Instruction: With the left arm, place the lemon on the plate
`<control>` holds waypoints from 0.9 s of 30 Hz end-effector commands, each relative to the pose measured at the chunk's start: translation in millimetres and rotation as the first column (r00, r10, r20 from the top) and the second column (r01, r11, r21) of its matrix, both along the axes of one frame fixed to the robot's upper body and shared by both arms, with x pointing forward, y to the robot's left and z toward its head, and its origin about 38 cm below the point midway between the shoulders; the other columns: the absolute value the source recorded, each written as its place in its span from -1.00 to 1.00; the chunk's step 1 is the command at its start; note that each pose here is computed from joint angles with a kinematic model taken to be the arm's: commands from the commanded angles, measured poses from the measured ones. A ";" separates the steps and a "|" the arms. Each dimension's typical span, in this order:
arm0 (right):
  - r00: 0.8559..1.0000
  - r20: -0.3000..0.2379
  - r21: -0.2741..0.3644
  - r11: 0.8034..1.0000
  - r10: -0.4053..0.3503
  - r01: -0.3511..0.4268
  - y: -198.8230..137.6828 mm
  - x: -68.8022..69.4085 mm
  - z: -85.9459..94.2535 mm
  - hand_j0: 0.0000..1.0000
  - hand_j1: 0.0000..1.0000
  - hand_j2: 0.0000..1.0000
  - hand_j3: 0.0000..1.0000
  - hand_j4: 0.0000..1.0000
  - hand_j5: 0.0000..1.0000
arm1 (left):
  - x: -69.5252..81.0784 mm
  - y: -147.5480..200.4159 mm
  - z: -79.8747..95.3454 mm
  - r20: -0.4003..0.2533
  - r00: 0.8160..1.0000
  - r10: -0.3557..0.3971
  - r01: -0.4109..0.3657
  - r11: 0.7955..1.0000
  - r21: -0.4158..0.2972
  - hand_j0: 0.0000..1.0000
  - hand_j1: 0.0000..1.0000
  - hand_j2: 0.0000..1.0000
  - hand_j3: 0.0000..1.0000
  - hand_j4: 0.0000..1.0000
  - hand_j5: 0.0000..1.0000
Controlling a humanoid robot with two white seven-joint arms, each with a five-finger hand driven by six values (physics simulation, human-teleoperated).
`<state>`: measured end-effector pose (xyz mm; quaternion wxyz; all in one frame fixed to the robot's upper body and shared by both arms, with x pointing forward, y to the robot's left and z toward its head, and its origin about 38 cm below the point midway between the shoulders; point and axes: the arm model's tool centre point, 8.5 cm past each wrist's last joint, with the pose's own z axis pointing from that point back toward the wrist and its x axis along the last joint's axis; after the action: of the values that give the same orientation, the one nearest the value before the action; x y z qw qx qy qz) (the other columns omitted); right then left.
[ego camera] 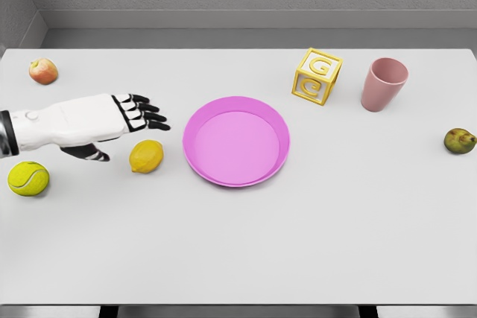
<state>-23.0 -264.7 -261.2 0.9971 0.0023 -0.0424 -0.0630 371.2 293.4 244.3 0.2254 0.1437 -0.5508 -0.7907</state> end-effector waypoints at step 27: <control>1.000 0.000 0.000 1.000 -0.001 0.001 0.0 -0.1 0.0 1.00 1.00 1.00 1.00 1.00 1.00 | -1.4 -9.7 -29.5 -0.012 1.000 -0.021 0.022 0.990 0.139 1.00 1.00 1.00 1.00 1.00 1.00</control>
<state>-23.1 -264.7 -261.2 0.9971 0.0023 -0.0423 -0.0630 369.2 283.2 215.4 0.2088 0.1458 -0.4974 -0.8293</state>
